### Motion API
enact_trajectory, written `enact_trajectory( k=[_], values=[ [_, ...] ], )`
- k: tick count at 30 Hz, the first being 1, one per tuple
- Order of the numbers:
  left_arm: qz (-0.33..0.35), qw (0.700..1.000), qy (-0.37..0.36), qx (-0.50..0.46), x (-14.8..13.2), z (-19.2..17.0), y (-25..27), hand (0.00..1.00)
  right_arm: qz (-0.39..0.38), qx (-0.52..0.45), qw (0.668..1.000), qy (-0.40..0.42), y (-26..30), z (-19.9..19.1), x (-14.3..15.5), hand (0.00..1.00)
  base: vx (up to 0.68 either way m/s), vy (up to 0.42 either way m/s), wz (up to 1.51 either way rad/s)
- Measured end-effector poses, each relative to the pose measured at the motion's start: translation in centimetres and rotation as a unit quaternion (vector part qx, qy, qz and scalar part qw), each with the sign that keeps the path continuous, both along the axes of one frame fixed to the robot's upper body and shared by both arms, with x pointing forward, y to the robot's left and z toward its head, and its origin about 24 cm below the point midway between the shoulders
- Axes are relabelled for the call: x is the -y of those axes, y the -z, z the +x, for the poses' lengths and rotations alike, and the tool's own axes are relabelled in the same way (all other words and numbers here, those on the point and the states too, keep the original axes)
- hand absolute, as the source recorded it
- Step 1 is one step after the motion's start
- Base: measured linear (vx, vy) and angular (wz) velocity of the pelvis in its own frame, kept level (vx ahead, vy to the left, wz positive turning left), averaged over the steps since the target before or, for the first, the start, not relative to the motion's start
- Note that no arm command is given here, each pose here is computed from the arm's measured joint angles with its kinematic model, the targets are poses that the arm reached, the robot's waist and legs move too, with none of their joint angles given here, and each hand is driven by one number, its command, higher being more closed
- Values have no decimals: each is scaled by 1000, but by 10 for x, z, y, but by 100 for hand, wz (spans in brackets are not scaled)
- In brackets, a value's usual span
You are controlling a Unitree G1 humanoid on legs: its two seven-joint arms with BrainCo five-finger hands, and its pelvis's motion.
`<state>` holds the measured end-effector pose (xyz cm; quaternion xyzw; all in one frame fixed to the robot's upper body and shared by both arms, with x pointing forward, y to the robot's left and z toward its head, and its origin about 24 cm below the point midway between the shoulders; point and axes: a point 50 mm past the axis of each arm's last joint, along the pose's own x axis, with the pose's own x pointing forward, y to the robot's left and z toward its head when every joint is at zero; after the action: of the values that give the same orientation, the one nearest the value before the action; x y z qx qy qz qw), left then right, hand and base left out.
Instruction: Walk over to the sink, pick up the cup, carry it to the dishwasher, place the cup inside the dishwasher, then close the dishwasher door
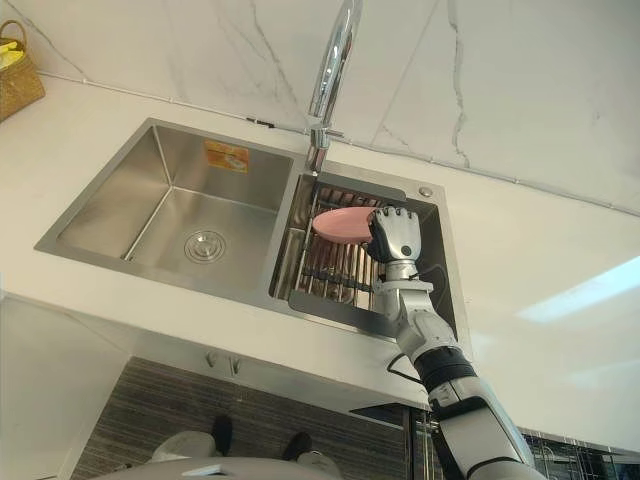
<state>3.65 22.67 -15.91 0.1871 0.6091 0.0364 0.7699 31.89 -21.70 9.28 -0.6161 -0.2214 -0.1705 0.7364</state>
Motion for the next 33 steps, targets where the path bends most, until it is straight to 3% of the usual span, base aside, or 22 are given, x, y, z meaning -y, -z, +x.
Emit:
enact_trajectory(
  k=[33],
  values=[
    [1, 1000, 0, 1, 0, -2, 0, 0, 48, -37, 998, 22, 9, 6, -3, 0, 2, 2, 1]
  ],
)
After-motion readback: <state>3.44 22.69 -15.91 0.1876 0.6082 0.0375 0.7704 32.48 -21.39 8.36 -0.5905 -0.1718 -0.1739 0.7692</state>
